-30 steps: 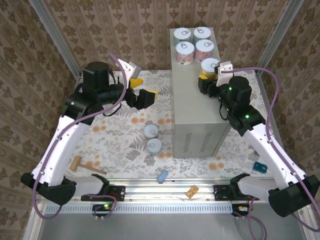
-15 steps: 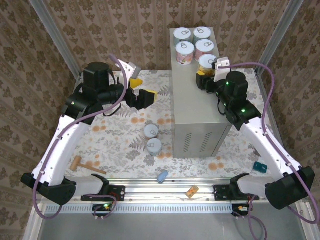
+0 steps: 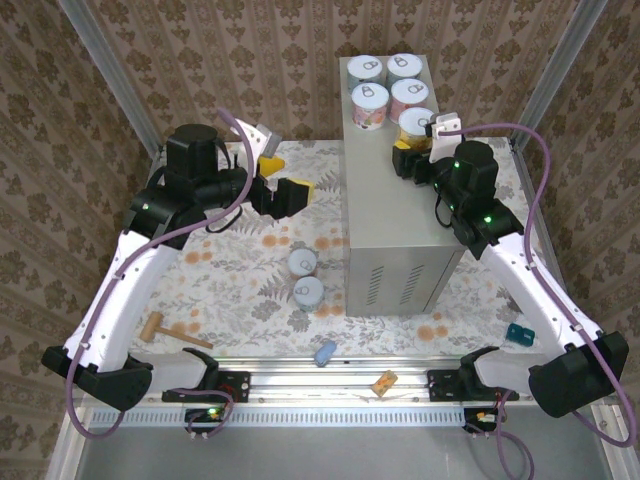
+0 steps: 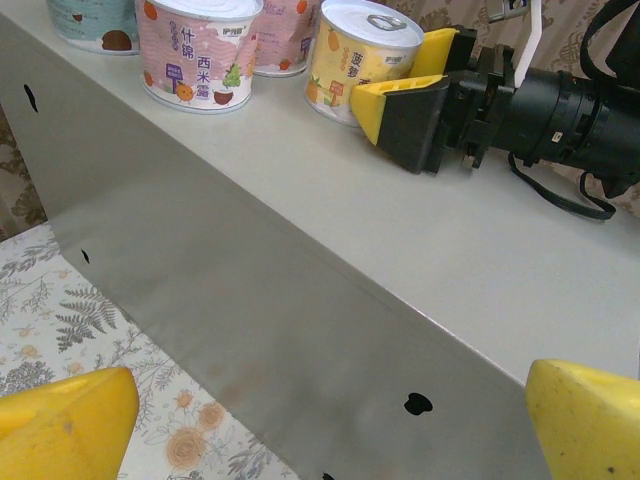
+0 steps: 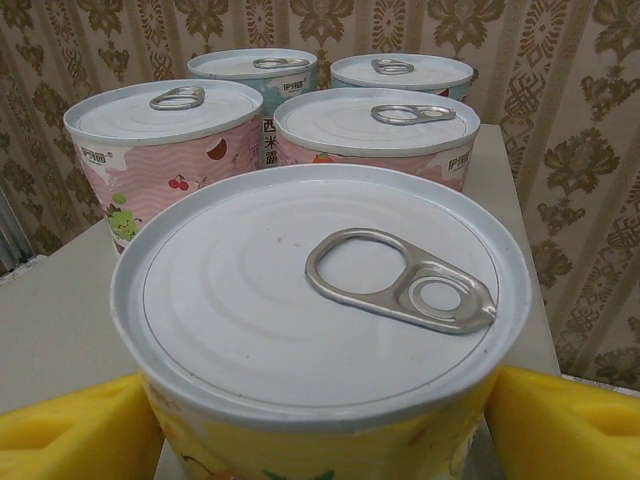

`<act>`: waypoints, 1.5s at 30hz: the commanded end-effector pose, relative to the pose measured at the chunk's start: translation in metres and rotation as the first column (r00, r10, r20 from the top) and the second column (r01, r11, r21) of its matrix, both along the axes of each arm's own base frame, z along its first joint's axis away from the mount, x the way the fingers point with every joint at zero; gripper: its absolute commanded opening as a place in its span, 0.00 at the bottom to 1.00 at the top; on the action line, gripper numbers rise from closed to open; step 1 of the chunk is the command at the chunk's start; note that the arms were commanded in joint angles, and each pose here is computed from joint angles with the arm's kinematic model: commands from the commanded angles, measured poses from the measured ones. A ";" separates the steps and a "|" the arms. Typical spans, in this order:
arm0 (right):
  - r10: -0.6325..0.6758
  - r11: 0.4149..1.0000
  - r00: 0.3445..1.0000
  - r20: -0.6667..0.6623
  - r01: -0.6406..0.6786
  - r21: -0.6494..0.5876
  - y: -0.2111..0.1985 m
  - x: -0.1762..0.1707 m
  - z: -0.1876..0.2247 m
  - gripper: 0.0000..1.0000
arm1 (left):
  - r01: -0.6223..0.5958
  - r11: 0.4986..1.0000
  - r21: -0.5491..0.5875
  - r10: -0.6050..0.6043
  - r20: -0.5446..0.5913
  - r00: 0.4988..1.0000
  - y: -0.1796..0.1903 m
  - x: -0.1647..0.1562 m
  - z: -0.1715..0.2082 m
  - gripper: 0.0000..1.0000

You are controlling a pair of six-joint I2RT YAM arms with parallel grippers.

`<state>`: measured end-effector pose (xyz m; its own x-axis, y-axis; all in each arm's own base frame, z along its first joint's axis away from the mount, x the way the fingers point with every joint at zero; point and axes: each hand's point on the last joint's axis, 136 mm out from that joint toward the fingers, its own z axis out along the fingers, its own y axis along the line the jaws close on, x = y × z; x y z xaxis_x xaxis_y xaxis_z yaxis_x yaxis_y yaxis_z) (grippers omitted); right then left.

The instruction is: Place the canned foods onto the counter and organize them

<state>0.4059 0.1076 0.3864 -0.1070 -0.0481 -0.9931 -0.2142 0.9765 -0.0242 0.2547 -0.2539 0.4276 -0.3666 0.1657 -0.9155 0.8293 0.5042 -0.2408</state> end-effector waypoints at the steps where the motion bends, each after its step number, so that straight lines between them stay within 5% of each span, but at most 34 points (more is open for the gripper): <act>1: 0.000 1.000 0.998 -0.058 0.000 -0.003 -0.001 0.003 -0.015 0.85 | 0.008 0.999 -0.034 -0.007 0.018 1.000 0.002 -0.005 0.011 1.00; 15: 0.031 0.999 1.000 -0.002 -0.031 0.032 -0.007 -0.036 0.020 1.00 | -0.046 0.999 -0.026 0.047 0.024 0.999 -0.002 0.023 0.013 1.00; 32: 0.001 0.996 0.997 -0.075 0.006 0.092 -0.046 -0.161 0.021 1.00 | -0.236 0.971 -0.038 0.239 0.096 0.966 -0.024 0.149 0.023 1.00; 45: 0.060 0.996 0.997 -0.054 -0.056 0.074 -0.047 -0.197 0.017 1.00 | -0.298 0.953 -0.064 0.301 0.052 0.952 -0.031 0.233 0.008 1.00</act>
<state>0.2133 0.0574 0.4095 -0.1518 0.0375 -0.9877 -0.2430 0.9672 0.0741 0.4762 -0.2938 0.4240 -0.3412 0.0498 -0.9387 0.6759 0.7070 -0.2081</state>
